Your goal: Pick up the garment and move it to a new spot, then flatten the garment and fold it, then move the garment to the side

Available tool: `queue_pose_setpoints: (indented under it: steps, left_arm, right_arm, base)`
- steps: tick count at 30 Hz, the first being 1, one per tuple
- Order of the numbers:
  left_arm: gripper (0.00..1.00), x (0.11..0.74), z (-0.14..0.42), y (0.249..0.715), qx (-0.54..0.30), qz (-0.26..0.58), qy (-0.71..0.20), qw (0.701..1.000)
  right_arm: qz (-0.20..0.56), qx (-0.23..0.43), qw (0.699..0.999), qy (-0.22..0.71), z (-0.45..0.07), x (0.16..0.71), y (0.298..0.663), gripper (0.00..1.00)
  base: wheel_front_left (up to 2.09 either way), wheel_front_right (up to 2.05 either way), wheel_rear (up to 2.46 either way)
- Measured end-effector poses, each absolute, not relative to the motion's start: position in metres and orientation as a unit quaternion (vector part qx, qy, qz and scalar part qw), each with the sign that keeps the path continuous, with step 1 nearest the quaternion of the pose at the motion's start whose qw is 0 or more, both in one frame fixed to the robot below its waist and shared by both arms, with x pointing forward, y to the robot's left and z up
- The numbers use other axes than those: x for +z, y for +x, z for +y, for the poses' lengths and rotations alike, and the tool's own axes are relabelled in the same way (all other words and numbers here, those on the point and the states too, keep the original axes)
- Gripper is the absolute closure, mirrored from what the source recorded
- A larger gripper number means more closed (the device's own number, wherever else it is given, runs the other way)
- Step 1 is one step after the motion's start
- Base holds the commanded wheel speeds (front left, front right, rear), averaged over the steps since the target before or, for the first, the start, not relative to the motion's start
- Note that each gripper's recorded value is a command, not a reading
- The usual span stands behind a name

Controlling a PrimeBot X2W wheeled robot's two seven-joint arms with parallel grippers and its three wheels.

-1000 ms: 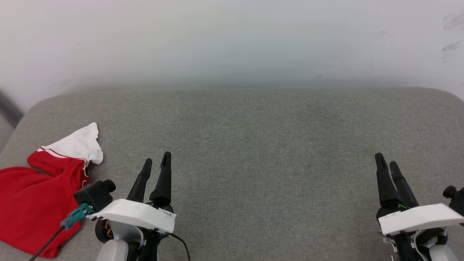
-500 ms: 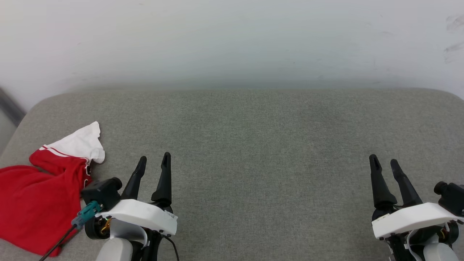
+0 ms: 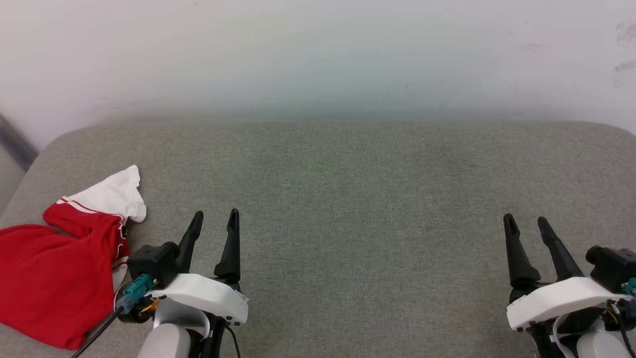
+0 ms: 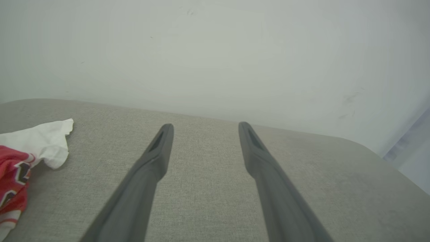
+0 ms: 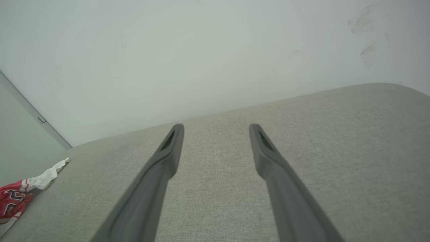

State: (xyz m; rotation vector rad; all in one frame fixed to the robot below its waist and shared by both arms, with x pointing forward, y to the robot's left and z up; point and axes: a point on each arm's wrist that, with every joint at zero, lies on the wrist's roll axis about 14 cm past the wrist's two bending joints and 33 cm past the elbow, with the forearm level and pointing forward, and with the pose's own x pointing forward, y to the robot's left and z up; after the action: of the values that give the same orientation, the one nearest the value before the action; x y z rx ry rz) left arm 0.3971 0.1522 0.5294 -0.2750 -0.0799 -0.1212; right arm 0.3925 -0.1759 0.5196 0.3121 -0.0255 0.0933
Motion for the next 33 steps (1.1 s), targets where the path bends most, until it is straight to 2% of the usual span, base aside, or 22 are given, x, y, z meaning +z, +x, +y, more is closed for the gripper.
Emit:
queue_pose_setpoints:
  steps: [33]
  left_arm:
    - [0.0,0.519,0.149,0.399,-0.067,-0.042,-0.031,0.996]
  right_arm:
    - [-0.019,0.049,0.998,0.042,-0.173,0.525,0.393,0.0]
  base:
    - [0.0,0.0,0.0]
